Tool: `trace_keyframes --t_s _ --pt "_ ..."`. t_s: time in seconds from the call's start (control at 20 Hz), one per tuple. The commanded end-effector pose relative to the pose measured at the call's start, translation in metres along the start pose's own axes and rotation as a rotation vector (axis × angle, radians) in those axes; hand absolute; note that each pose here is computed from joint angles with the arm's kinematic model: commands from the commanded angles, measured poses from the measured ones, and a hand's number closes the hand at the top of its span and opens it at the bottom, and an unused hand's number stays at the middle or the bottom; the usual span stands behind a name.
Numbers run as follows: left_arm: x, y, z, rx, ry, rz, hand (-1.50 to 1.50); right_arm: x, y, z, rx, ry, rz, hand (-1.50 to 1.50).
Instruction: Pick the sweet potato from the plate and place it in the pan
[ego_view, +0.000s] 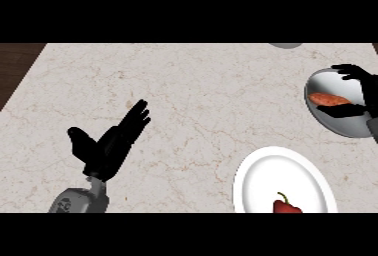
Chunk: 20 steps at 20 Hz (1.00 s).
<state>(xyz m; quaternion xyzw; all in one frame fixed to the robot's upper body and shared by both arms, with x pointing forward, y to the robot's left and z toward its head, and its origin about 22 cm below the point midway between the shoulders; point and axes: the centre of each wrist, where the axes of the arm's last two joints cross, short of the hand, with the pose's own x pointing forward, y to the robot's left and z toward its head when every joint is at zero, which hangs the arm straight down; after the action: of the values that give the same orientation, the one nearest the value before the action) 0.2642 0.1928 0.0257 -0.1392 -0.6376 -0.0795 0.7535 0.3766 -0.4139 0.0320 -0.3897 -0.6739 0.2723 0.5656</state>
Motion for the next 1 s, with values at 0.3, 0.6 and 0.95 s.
trace_keyframes --t_s 0.3,0.6,0.95 --pt "-0.006 0.005 0.004 0.038 0.002 0.015 0.0 -0.006 -0.008 0.001 -0.086 -0.041 -0.493 -1.5" --pt "0.0 0.004 -0.007 0.024 -0.01 0.011 0.0 -0.023 -0.05 0.005 0.032 0.028 -0.622 -1.5" --pt "0.006 0.011 -0.002 0.028 -0.008 0.005 0.0 -0.057 -0.08 0.039 0.147 -0.045 -0.694 -1.5"
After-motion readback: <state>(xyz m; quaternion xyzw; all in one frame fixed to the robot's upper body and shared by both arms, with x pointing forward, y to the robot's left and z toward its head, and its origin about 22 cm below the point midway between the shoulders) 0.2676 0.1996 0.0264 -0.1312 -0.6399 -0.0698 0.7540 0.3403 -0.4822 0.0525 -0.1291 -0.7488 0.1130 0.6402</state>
